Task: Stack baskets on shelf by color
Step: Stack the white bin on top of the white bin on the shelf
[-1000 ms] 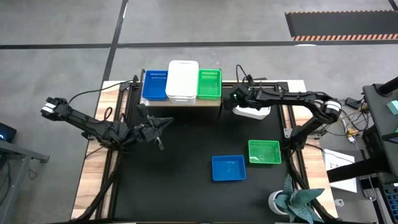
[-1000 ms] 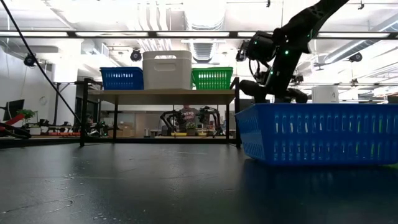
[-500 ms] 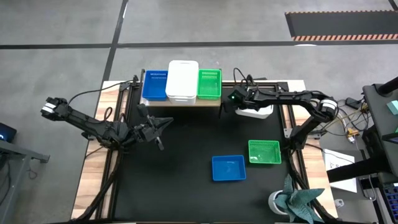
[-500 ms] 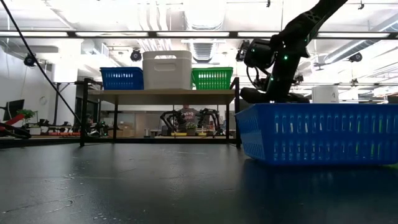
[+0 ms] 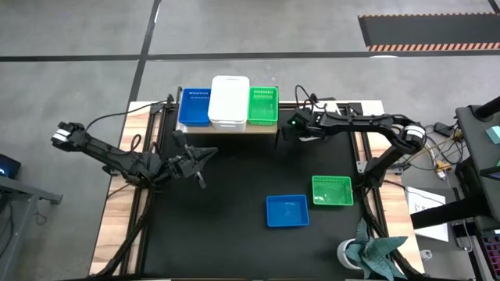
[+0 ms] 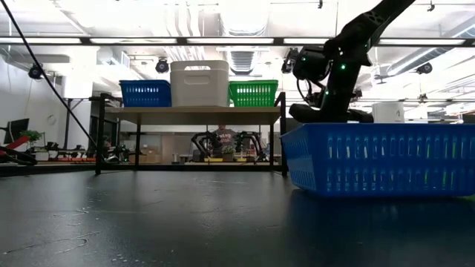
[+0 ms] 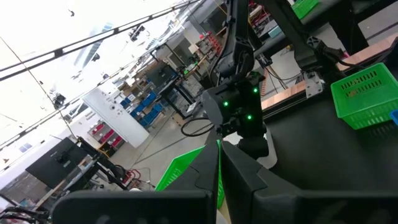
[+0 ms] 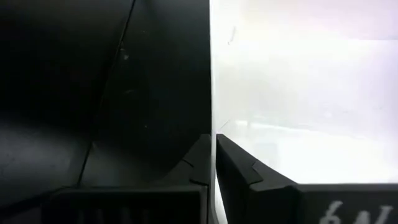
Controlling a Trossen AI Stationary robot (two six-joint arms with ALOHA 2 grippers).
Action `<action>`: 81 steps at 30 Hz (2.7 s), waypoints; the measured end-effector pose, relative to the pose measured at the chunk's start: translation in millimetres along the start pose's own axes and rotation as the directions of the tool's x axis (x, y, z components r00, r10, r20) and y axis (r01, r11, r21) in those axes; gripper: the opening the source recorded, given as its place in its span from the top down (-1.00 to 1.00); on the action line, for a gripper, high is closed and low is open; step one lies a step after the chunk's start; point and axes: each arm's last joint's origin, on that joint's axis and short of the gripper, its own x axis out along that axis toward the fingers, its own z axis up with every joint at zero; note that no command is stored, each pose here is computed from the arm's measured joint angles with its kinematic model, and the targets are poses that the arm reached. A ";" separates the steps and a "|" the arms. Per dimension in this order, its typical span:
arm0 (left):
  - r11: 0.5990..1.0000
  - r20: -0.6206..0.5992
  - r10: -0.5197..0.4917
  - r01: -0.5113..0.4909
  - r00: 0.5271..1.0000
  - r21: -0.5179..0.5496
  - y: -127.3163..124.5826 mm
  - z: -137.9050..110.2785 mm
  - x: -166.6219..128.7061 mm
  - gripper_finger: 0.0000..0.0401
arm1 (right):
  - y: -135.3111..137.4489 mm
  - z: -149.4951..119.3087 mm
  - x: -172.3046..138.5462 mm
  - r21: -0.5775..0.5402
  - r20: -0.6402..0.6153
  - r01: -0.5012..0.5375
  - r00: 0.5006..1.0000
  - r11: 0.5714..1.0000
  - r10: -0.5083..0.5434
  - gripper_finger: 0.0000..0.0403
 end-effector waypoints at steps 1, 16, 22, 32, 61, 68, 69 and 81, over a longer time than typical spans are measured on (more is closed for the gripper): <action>1.000 0.000 0.000 0.000 1.000 0.000 0.0 0.0 0.0 1.00 | -0.6 0.0 -1.5 -0.001 -0.001 0.001 1.000 1.000 -0.001 0.95; 1.000 0.000 0.000 0.000 1.000 0.000 0.0 -0.1 0.0 1.00 | -24.7 23.5 -102.9 -0.197 0.068 0.039 0.997 0.980 -0.026 0.96; 1.000 0.000 0.000 0.000 1.000 -0.001 0.1 0.0 0.0 1.00 | -15.1 45.8 -159.8 -0.415 0.149 0.056 0.989 0.908 0.007 0.96; 1.000 -0.001 0.001 -0.001 1.000 0.000 0.1 -0.1 0.2 1.00 | 13.7 69.4 -229.7 -0.732 0.081 -0.138 0.954 0.667 0.287 0.96; 1.000 -0.005 -0.005 0.005 1.000 -0.004 -0.8 -0.8 0.0 1.00 | 115.7 103.9 -223.5 -0.931 -0.123 -0.253 0.895 0.262 0.429 0.96; 1.000 -0.005 -0.005 0.005 1.000 -0.012 -0.8 -0.9 0.0 1.00 | 134.2 102.0 -225.9 -0.945 -0.085 -0.237 0.844 0.226 0.530 0.96; 1.000 -0.005 -0.005 0.005 1.000 -0.012 -0.8 -0.9 0.0 1.00 | 137.8 103.3 -224.5 -0.943 -0.074 -0.236 0.834 0.233 0.547 0.96; 1.000 -0.005 -0.004 0.004 1.000 -0.016 -0.7 -0.9 0.1 1.00 | 171.3 108.2 -192.0 -0.944 -0.050 -0.236 0.790 0.229 0.611 0.96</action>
